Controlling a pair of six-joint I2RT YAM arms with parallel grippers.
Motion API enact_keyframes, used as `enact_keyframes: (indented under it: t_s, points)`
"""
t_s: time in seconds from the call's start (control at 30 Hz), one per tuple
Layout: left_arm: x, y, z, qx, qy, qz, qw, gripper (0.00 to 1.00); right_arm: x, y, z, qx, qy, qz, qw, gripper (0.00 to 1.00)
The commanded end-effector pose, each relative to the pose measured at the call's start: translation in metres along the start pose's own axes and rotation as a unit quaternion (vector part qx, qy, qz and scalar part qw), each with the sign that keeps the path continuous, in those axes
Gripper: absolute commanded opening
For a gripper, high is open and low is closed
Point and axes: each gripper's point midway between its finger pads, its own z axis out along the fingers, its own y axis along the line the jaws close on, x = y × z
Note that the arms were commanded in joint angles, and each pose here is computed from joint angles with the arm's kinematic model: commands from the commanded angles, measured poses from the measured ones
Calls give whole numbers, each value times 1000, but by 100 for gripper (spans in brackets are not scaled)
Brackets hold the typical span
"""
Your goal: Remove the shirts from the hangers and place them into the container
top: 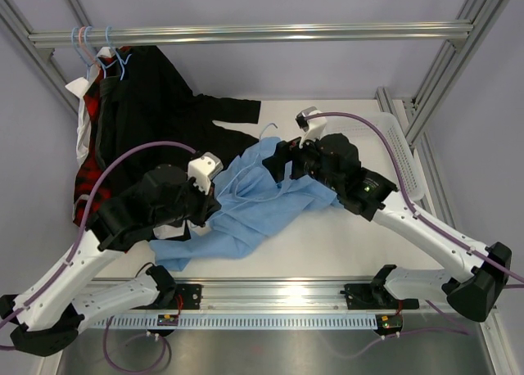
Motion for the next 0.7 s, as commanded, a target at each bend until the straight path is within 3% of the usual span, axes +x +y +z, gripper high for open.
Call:
enact_keyframes:
  t_s: [0.0, 0.27, 0.43, 0.67]
  points:
    - [-6, 10, -7, -28, -29, -9, 999, 0, -27, -1, -16, 18, -34, 5, 999, 88]
    - [-1, 24, -30, -66, -41, -22, 997, 0, 4, -19, -11, 61, -6, 26, 998, 88]
    - [3, 39, -46, -108, -50, -40, 992, 0, 17, -27, -11, 75, 0, 31, 997, 94]
    - [-17, 58, -89, -164, -110, -58, 979, 0, 51, -34, -1, 85, 37, 43, 995, 95]
